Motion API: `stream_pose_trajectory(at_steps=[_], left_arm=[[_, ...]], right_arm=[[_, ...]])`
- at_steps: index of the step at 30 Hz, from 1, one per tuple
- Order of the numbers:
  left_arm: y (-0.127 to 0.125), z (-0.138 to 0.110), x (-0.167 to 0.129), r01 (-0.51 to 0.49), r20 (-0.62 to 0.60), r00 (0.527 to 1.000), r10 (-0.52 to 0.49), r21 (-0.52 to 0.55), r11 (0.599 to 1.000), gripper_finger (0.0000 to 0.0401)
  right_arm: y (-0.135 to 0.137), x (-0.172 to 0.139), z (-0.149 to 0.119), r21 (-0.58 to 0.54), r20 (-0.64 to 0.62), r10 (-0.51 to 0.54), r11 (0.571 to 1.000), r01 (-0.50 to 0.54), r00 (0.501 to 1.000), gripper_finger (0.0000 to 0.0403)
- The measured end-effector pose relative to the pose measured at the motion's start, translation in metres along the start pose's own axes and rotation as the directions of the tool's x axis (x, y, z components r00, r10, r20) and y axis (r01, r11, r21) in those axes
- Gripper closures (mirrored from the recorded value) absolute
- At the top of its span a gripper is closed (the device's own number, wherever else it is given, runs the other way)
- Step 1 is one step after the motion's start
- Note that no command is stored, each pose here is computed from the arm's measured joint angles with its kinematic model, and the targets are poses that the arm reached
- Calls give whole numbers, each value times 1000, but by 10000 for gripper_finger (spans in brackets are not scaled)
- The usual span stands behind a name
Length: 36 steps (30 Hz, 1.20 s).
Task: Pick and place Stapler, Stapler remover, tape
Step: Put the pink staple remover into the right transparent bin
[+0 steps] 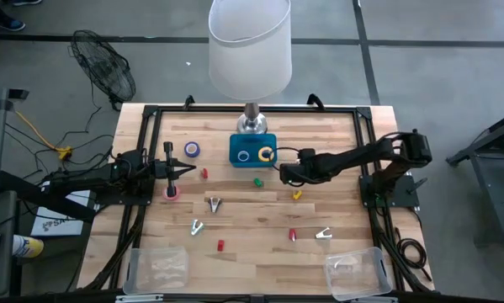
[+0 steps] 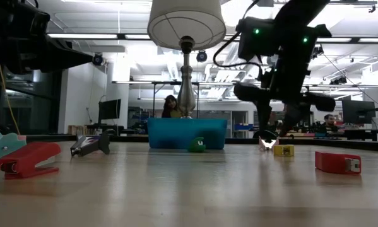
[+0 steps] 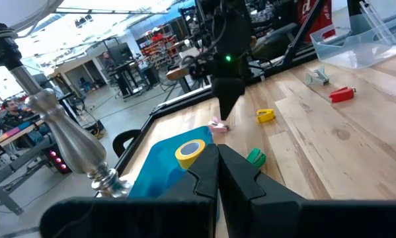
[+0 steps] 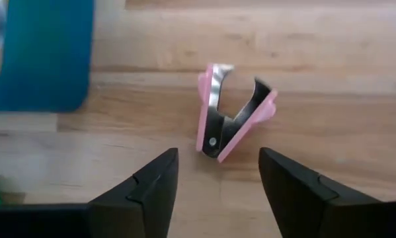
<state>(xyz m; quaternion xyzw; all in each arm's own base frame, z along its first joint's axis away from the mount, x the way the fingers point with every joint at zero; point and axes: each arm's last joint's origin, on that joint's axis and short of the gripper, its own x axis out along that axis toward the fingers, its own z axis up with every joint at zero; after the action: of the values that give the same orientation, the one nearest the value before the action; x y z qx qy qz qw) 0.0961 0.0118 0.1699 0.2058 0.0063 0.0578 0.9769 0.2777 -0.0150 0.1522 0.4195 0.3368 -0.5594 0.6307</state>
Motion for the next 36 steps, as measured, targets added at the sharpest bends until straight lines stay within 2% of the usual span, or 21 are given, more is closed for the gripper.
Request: stream_pose_trajectory(at_steps=[7, 22, 29, 36], left_arm=[[0, 0, 0, 0, 0, 1000, 0, 0, 1000, 400], [0, 0, 0, 0, 0, 1000, 0, 0, 1000, 400], [0, 0, 0, -1, 0, 1000, 1, 0, 1000, 400], [0, 0, 0, -1, 0, 1000, 1, 0, 1000, 400]], right_arm=[[4, 22, -6, 101, -27, -40, 994, 42, 999, 168], [5, 37, 11, 230, 17, -64, 971, 59, 998, 166], [3, 43, 22, 214, 28, -80, 974, 72, 996, 166], [2, 44, 23, 183, 17, -89, 980, 84, 996, 176]])
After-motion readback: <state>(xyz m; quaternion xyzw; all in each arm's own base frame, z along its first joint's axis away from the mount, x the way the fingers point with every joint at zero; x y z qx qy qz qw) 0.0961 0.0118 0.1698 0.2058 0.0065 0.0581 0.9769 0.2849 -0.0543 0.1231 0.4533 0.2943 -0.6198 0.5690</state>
